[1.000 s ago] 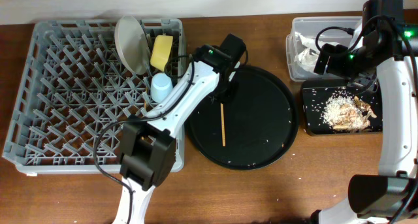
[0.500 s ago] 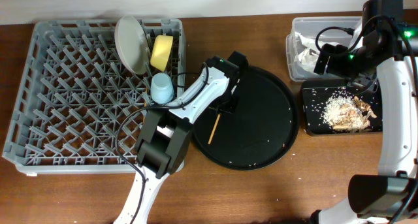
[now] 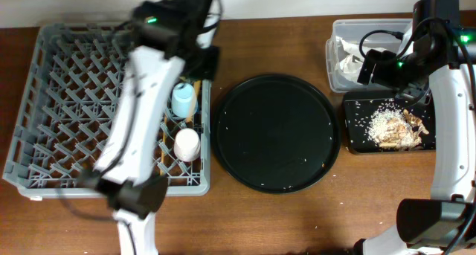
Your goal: Sort waste into correct bins and load items into the dishwasher rack
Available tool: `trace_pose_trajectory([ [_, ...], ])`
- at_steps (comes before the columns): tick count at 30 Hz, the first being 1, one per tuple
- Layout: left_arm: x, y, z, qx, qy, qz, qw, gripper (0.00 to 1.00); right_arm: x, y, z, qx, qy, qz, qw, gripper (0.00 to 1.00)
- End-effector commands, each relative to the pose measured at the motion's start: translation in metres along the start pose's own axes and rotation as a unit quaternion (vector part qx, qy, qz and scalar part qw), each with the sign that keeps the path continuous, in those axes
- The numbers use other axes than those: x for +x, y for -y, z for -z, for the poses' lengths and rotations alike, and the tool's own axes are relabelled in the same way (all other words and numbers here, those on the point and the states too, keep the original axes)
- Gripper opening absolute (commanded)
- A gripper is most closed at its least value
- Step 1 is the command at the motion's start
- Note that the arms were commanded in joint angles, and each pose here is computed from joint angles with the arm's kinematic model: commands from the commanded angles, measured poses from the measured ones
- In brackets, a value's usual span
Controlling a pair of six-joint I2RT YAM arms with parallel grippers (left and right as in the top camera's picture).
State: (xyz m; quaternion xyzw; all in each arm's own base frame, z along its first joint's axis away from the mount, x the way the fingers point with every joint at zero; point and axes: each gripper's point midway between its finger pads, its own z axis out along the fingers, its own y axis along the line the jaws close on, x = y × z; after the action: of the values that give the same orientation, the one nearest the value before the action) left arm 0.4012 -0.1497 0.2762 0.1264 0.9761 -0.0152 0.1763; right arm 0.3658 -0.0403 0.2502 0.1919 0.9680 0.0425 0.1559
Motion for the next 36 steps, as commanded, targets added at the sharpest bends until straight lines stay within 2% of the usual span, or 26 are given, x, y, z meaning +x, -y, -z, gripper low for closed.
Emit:
trace_pose_trajectory([
  [1, 0.046, -0.07, 0.019, -0.106, -0.028, 0.057, 0.992, 0.0, -0.003, 0.004, 0.001, 0.009, 0.005, -0.003, 1.0, 0.98],
  [3, 0.066, -0.087, -0.024, -0.115, -0.081, 0.064, 0.988, 0.0, -0.003, 0.004, 0.001, 0.009, 0.005, -0.003, 1.0, 0.99],
  [7, 0.094, -0.109, -0.128, -0.121, -0.106, 0.063, 0.985, 0.0, -0.003, 0.004, 0.001, 0.009, 0.005, -0.003, 1.0, 0.98],
  [11, 0.106, -0.129, -0.147, -0.127, -0.108, 0.086, 0.982, 0.01, -0.003, 0.004, 0.001, 0.009, 0.005, -0.003, 1.0, 0.98],
  [13, 0.104, -0.128, -0.148, -0.125, -0.104, 0.086, 0.983, 0.45, -0.003, 0.004, 0.001, 0.009, 0.005, -0.003, 1.0, 0.98],
  [16, 0.095, -0.116, -0.143, -0.089, -0.09, 0.091, 0.988, 0.47, -0.003, 0.004, 0.001, 0.009, 0.005, -0.003, 1.0, 0.98],
  [18, 0.06, -0.108, -0.102, -0.059, -0.014, 0.097, 0.993, 0.47, -0.003, 0.004, 0.001, 0.009, 0.005, -0.003, 1.0, 0.98],
  [20, 0.024, -0.109, -0.034, -0.058, 0.091, 0.1, 0.989, 0.48, -0.003, 0.004, 0.001, 0.009, 0.005, -0.002, 1.0, 0.99],
  [21, 0.011, -0.114, 0.008, -0.071, 0.154, 0.102, 0.98, 0.61, -0.003, 0.004, 0.001, 0.009, 0.005, -0.003, 1.0, 0.98],
  [22, 0.011, -0.116, 0.024, -0.079, 0.174, 0.104, 0.976, 1.0, -0.003, 0.004, 0.001, 0.009, 0.005, -0.003, 1.0, 0.98],
  [24, 0.014, -0.122, 0.042, -0.098, 0.192, 0.108, 0.97, 1.0, -0.003, 0.004, 0.001, 0.009, 0.005, -0.003, 1.0, 0.98],
  [30, 0.014, -0.122, 0.041, -0.098, 0.191, 0.108, 0.971, 1.0, 0.0, -0.005, 0.005, 0.004, 0.01, 0.01, 1.0, 0.99],
  [33, 0.014, -0.122, 0.041, -0.098, 0.191, 0.108, 0.971, 1.0, 0.032, -0.064, 0.053, -0.046, 0.059, 0.097, 0.993, 0.99],
  [34, 0.014, -0.122, 0.041, -0.098, 0.191, 0.108, 0.971, 1.0, 0.036, -0.063, 0.073, -0.008, 0.102, 0.175, 0.979, 0.98],
  [36, 0.014, -0.122, 0.041, -0.098, 0.191, 0.108, 0.971, 1.0, 0.053, -0.063, 0.118, -0.025, 0.162, 0.196, 0.967, 0.99],
])
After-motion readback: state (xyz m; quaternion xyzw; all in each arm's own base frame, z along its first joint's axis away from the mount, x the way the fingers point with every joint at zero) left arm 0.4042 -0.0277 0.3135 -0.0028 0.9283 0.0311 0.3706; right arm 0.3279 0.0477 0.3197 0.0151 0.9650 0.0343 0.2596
